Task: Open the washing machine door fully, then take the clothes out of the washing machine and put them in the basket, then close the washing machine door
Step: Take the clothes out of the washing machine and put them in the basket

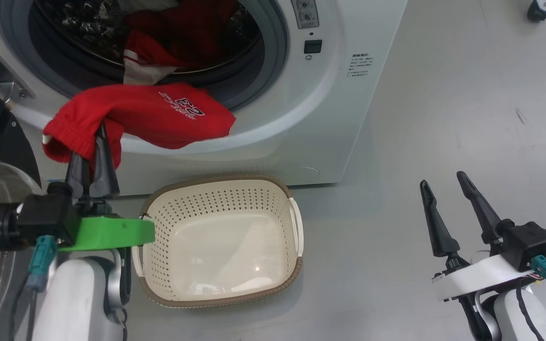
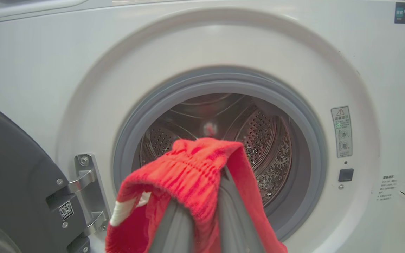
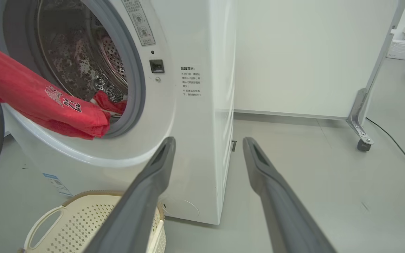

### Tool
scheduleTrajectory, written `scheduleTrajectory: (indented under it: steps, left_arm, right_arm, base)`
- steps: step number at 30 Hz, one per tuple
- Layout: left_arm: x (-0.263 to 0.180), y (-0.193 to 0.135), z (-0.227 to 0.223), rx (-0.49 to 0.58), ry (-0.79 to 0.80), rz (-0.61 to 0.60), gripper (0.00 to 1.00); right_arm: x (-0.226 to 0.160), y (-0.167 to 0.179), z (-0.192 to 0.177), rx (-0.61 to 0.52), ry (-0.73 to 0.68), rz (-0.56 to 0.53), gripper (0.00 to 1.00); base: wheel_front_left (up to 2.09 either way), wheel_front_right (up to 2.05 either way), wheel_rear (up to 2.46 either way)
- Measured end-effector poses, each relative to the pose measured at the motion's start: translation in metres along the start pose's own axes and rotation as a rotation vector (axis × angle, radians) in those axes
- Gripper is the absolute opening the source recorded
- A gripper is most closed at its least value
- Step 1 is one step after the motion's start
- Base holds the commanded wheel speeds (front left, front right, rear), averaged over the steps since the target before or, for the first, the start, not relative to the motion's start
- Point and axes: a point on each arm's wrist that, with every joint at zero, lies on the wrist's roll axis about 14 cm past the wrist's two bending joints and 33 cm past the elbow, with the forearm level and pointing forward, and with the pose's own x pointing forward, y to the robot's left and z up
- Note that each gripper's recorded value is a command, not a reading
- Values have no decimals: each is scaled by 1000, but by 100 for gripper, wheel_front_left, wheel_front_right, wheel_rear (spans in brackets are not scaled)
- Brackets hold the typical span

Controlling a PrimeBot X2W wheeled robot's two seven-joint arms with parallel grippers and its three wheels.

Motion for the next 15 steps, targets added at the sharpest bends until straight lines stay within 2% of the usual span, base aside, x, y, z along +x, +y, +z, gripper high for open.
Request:
scheduleTrajectory:
  steps: [15]
  left_arm:
    - [-57,-17,-70,-15,258,-48,0]
  right_arm:
    - [2,7,-1,0,1,21,100]
  base:
    - [0,0,0]
